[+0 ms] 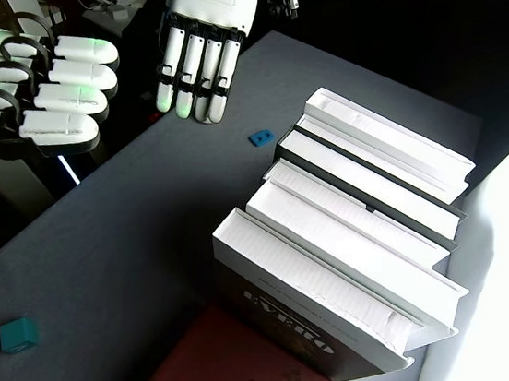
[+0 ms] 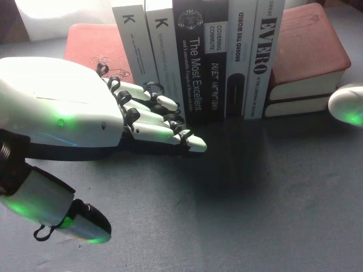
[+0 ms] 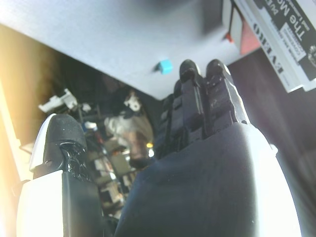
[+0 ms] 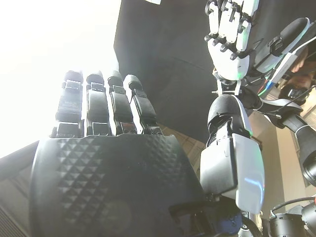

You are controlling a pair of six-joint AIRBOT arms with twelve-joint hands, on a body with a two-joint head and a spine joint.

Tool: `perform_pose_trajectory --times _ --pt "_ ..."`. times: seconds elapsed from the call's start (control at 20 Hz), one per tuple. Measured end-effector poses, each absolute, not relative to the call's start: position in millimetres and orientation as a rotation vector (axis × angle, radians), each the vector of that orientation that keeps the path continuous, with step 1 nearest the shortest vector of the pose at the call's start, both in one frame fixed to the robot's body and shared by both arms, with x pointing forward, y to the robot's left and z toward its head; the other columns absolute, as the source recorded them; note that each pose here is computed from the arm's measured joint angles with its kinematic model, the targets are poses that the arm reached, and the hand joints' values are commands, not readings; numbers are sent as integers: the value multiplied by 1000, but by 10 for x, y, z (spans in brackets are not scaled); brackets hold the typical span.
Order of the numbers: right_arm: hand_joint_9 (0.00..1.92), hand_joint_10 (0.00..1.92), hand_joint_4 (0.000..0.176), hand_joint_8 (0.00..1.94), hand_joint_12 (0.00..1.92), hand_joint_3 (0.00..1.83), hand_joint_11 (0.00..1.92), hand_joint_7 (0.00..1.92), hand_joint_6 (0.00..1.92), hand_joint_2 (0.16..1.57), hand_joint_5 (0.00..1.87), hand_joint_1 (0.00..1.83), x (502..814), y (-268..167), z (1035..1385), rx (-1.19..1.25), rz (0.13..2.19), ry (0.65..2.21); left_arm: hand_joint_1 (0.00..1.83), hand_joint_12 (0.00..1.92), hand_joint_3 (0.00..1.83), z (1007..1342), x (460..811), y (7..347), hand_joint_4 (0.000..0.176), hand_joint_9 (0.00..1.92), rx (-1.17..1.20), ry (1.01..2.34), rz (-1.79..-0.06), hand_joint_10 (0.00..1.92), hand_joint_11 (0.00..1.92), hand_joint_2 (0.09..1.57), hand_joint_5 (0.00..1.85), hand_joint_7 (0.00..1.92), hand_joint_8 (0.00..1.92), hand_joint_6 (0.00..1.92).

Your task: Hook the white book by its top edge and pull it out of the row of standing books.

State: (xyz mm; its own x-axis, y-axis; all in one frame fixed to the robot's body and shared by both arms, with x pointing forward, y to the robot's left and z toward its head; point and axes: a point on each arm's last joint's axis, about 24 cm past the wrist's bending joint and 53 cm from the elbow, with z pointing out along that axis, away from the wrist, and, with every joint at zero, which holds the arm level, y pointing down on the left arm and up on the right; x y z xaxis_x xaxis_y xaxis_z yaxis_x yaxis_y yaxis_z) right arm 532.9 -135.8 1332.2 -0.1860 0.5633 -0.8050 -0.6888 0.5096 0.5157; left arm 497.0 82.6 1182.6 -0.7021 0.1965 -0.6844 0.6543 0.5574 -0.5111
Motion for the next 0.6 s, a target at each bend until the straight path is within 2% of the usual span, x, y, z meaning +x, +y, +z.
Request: perform_pose_trajectory --times 0.05,0.6 --pt "0 0 0 0 0 21 0 0 0 1140 0 0 5329 -1358 13322 -121 1125 1353 0 0 57 11825 4975 829 0 0 686 2222 -1049 0 0 1131 0 0 0 0" --pt "0 0 0 0 0 9 0 0 0 1146 0 0 5361 -1358 13247 -111 1114 1388 0 0 34 11793 4956 852 0 0 716 2231 -1027 0 0 1137 0 0 0 0"
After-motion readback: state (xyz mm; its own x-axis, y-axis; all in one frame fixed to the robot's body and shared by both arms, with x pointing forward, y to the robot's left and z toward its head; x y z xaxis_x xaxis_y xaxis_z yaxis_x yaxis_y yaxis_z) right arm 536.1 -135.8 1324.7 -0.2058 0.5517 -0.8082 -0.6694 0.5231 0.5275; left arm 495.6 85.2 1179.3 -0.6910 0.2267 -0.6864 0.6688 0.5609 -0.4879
